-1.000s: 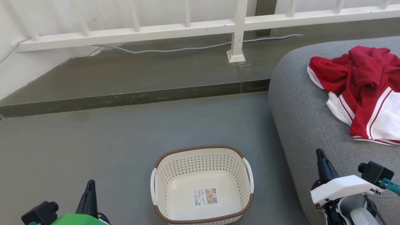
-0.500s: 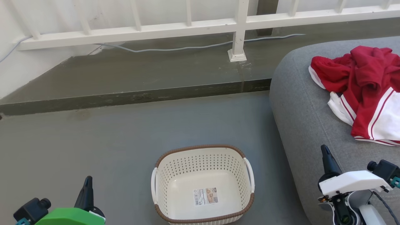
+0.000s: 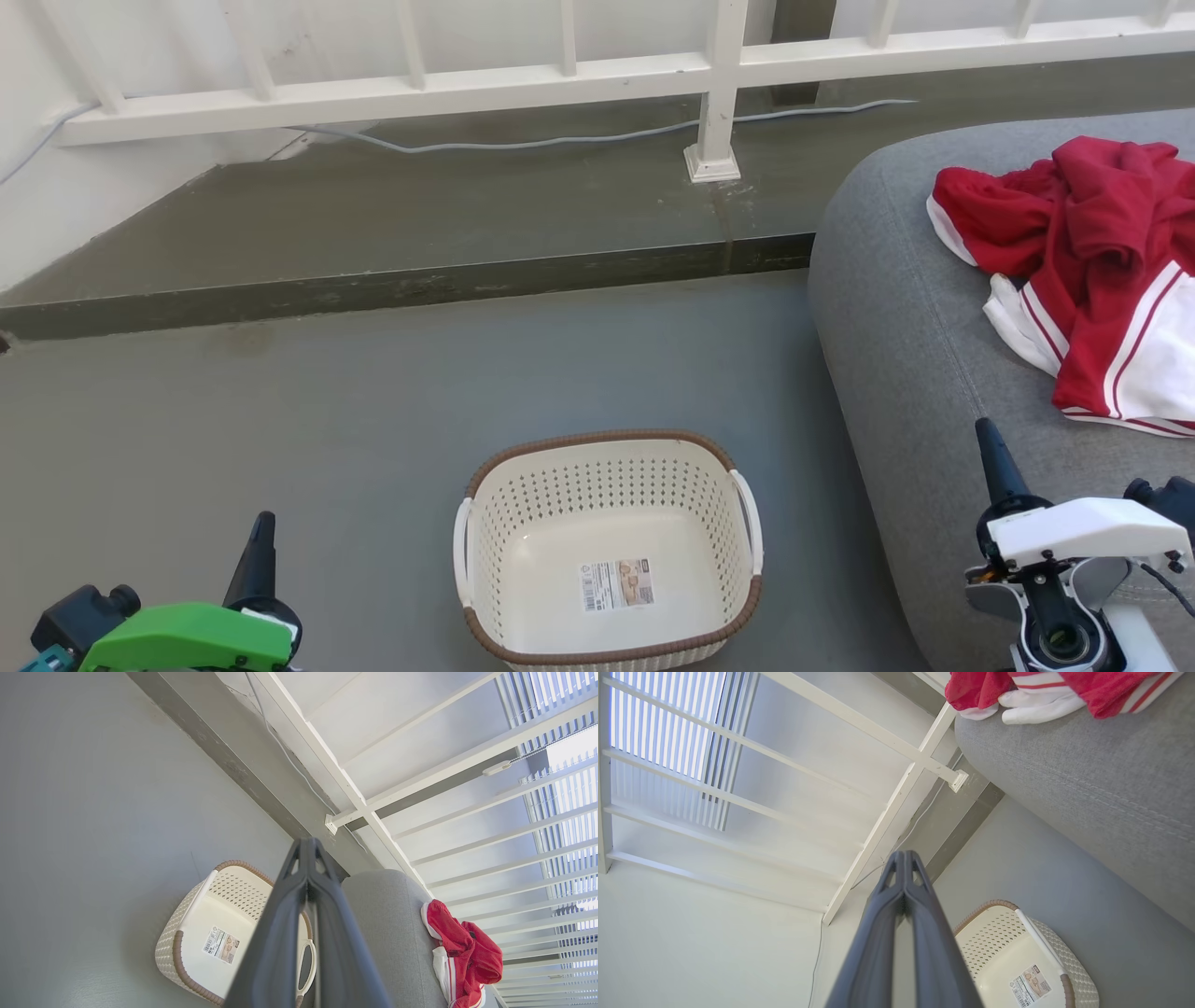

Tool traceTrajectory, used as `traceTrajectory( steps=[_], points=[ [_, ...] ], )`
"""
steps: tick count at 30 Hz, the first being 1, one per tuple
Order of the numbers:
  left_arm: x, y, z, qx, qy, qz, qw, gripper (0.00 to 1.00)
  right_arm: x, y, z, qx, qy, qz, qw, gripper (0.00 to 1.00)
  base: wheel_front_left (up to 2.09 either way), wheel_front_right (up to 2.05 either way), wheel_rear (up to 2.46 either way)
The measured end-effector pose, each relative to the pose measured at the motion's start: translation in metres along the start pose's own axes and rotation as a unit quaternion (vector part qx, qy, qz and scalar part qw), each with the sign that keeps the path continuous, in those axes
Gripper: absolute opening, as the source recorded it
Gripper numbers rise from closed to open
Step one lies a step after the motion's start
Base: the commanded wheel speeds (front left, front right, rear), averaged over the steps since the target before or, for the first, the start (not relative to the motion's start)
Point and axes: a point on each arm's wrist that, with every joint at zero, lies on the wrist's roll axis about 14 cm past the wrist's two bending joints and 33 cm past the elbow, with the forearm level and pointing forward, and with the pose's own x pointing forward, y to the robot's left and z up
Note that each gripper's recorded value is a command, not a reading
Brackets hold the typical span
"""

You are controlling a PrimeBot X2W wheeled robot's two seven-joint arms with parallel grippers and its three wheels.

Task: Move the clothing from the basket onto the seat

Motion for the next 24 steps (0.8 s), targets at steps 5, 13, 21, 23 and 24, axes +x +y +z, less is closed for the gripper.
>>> traceTrajectory(
  steps=[5, 13, 21, 23, 24],
  points=[
    [0.003, 0.001, 0.002, -0.032, -0.001, 0.002, 0.999, 0.00, 0.001, -0.001, 0.002, 0.034, 0.001, -0.001, 0.999, 0.00, 0.00, 0.00, 0.00],
    [0.007, -0.003, 0.007, -0.081, -0.002, -0.010, 0.997, 0.00, 0.006, 0.003, 0.008, 0.091, -0.003, 0.009, 0.996, 0.00, 0.00, 0.00, 0.00],
    [0.011, -0.002, 0.012, -0.133, -0.004, -0.013, 0.991, 0.00, 0.007, 0.003, 0.013, 0.147, -0.005, 0.013, 0.989, 0.00, 0.00, 0.00, 0.00],
    [0.011, -0.003, 0.013, -0.142, -0.006, -0.017, 0.990, 0.00, 0.008, 0.004, 0.014, 0.160, -0.005, 0.016, 0.987, 0.00, 0.00, 0.00, 0.00],
    [0.012, -0.003, 0.013, -0.149, -0.004, -0.018, 0.989, 0.00, 0.009, 0.005, 0.015, 0.166, -0.005, 0.018, 0.986, 0.00, 0.00, 0.00, 0.00]
  ],
)
